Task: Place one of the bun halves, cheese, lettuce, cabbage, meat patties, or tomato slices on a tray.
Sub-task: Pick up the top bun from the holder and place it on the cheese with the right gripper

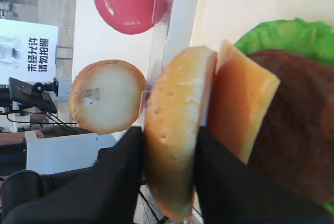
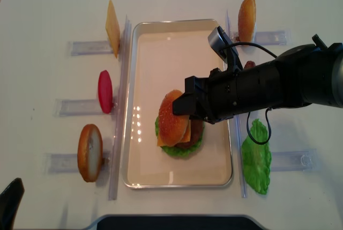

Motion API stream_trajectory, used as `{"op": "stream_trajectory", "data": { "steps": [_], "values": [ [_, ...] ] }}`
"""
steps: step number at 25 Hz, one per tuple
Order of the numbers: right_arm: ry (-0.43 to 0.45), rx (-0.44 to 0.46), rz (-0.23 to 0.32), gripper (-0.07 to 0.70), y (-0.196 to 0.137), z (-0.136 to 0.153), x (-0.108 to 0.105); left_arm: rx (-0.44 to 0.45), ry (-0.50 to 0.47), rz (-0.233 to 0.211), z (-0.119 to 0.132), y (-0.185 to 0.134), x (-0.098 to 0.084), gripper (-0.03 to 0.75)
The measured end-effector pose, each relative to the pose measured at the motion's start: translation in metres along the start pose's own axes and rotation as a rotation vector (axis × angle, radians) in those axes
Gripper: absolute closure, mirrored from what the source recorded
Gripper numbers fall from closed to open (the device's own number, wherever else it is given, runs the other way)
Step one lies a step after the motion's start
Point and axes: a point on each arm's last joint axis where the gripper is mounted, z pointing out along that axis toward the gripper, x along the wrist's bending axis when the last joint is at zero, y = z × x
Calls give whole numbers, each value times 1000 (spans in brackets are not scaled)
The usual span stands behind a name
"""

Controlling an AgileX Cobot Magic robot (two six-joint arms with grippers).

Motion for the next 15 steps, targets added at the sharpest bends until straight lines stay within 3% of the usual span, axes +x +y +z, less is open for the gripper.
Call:
{"op": "stream_trajectory", "data": {
  "steps": [15],
  "values": [
    [-85, -28, 28, 190, 5, -6, -9, 0, 0, 0, 0, 0, 0, 141]
  ]
}}
